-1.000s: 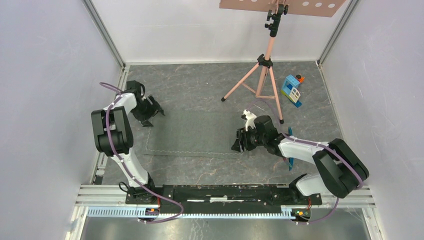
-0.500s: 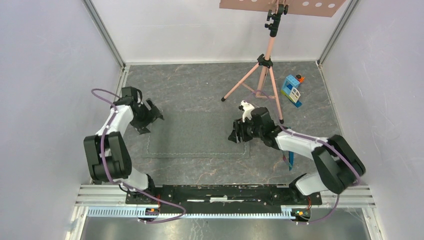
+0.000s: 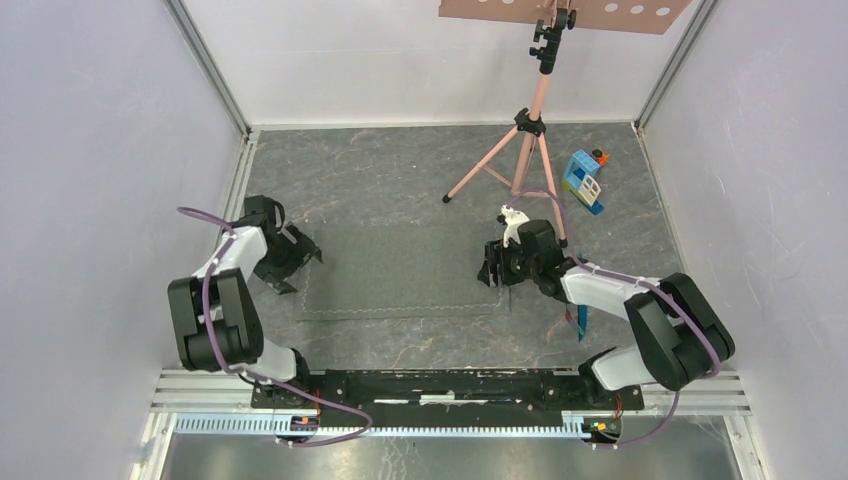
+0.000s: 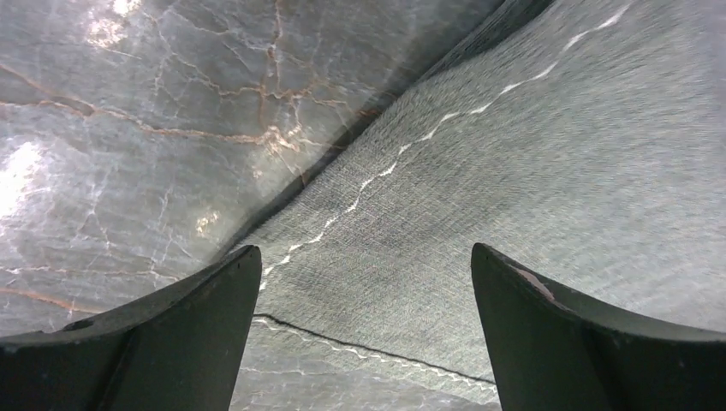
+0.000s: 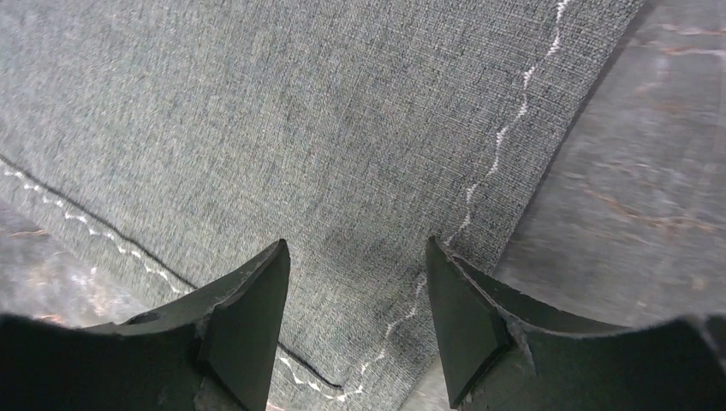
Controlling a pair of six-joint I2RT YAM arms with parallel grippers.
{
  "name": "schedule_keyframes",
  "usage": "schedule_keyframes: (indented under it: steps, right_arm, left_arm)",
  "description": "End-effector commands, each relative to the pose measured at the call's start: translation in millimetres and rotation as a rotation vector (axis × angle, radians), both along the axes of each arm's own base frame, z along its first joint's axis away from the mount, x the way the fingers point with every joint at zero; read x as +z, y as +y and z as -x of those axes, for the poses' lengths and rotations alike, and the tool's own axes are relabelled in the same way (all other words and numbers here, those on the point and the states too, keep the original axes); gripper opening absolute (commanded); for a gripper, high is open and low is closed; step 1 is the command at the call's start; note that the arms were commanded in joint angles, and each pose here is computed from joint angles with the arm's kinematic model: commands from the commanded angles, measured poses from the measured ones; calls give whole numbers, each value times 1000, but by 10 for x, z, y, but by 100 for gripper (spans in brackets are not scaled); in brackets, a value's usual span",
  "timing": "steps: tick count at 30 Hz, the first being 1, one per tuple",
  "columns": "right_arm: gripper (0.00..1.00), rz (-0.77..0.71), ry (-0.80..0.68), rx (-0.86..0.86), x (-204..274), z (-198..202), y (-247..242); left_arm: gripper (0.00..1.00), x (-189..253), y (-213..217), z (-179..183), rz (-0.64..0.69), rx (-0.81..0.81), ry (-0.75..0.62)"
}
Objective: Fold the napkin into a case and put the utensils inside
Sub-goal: Smooth out the rectangle-folded napkin at the center of the board.
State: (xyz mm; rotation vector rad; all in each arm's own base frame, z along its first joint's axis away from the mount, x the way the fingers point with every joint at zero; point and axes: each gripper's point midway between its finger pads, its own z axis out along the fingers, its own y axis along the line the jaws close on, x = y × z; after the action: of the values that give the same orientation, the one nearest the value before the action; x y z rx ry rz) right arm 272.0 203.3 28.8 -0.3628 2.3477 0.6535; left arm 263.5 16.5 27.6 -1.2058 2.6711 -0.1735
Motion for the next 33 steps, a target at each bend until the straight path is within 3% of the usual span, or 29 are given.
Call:
schedule_keyframes:
  steps: [1,6,9,14,19,24,27,33]
  right_arm:
    - [68,58,-47,32,210,-124,-76]
    - [72,-72,-99,75,562,-455,290]
    - [71,-116,-81,84,575,-646,469]
    - [69,-120,-44,101,425,-814,596]
    - [70,-42,-24,97,183,-802,409]
    - [71,23,30,43,-103,-843,102]
    - [70,32,43,63,-86,-878,136]
    - [73,65,-31,91,390,-727,292]
  left_arm:
    - [98,459,-87,-244,42,-33,-220]
    - [100,724,-371,-711,219,-93,-400]
    - [100,600,-445,-997,288,-103,-398]
    - [100,313,-338,-1375,259,-103,-365]
    - [100,-146,-122,-1374,181,-89,-200]
    - [100,-275,-57,-1241,171,-72,-156]
    - [100,-136,-68,-1170,160,-101,-163]
    - [100,683,-87,-1180,59,-148,-353]
